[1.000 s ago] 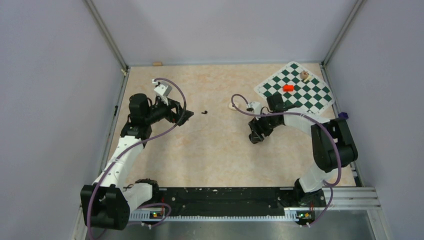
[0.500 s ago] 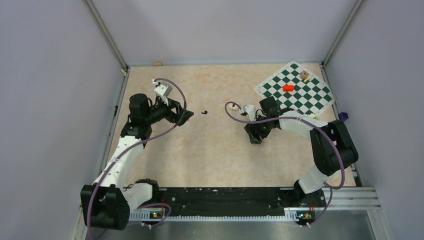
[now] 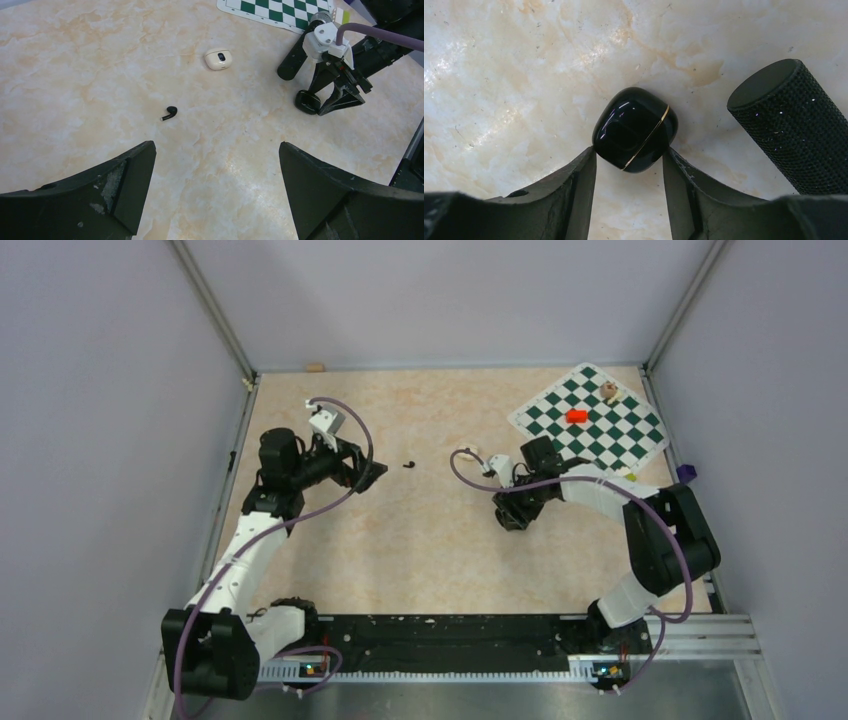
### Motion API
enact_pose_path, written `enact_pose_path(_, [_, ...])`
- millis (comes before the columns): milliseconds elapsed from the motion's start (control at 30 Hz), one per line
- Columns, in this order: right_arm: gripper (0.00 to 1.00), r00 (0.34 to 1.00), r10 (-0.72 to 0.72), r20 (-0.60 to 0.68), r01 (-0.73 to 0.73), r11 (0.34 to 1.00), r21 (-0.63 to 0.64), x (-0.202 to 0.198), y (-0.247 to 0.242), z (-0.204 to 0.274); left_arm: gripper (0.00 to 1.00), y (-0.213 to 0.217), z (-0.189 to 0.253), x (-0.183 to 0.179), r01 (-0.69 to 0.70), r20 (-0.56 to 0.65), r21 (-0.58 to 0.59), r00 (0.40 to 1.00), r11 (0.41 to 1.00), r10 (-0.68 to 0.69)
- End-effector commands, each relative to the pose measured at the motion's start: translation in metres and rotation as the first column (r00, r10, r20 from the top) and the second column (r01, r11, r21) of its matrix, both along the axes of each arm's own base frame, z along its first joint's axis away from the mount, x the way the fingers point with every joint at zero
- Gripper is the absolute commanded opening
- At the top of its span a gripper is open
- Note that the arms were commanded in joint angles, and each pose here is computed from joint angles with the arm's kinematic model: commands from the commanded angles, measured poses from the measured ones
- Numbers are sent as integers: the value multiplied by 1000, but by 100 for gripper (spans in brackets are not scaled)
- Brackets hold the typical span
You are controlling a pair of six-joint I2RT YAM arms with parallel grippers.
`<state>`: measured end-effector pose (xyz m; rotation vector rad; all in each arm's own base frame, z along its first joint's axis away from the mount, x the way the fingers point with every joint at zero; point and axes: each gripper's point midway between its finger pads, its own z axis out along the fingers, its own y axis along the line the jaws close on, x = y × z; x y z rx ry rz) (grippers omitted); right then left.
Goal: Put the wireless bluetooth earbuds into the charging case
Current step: Pick up the charging case at the center of the board.
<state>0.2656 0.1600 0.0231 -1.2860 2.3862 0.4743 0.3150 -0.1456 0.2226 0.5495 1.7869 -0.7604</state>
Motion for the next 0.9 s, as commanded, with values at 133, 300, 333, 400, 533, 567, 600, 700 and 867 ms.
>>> enact_pose_path(133, [54, 999, 5, 37, -6, 999, 33, 4, 21, 8, 99, 0, 6, 10, -18, 46, 7, 999, 1000, 17])
enact_pose_path(300, [50, 996, 19, 87, -23, 999, 41, 10, 29, 9, 99, -2, 2, 10, -9, 36, 6, 999, 1000, 9])
enact_pose_path(333, [51, 996, 15, 88, -19, 999, 47, 11, 32, 10, 99, -3, 1, 10, -9, 34, 7, 999, 1000, 9])
enact_pose_path(400, [54, 996, 3, 85, -8, 998, 60, 11, 39, 13, 99, -3, 0, 11, -9, 31, 9, 999, 1000, 9])
enact_pose_path(533, [61, 996, 1, 91, -3, 1000, 26, 9, 46, 11, 99, -4, -1, 11, -9, 30, 11, 1000, 1000, 9])
enact_pose_path(567, [63, 996, 6, 90, -7, 1000, 18, 8, 47, 9, 99, -4, -1, 11, -9, 33, 11, 999, 1000, 9])
enact_pose_path(600, [63, 996, 13, 86, -14, 1000, 10, 6, 48, 6, 99, -4, -1, 10, -9, 32, 12, 999, 1000, 9])
enact_pose_path(700, [57, 995, 17, 98, -14, 999, -29, 7, 43, 2, 99, -4, -1, 10, -7, 33, 11, 999, 1000, 7])
enact_pose_path(867, [32, 984, 15, 175, -3, 998, -69, 18, 34, 6, 99, -4, -4, 10, -9, 26, 12, 1000, 1000, 8])
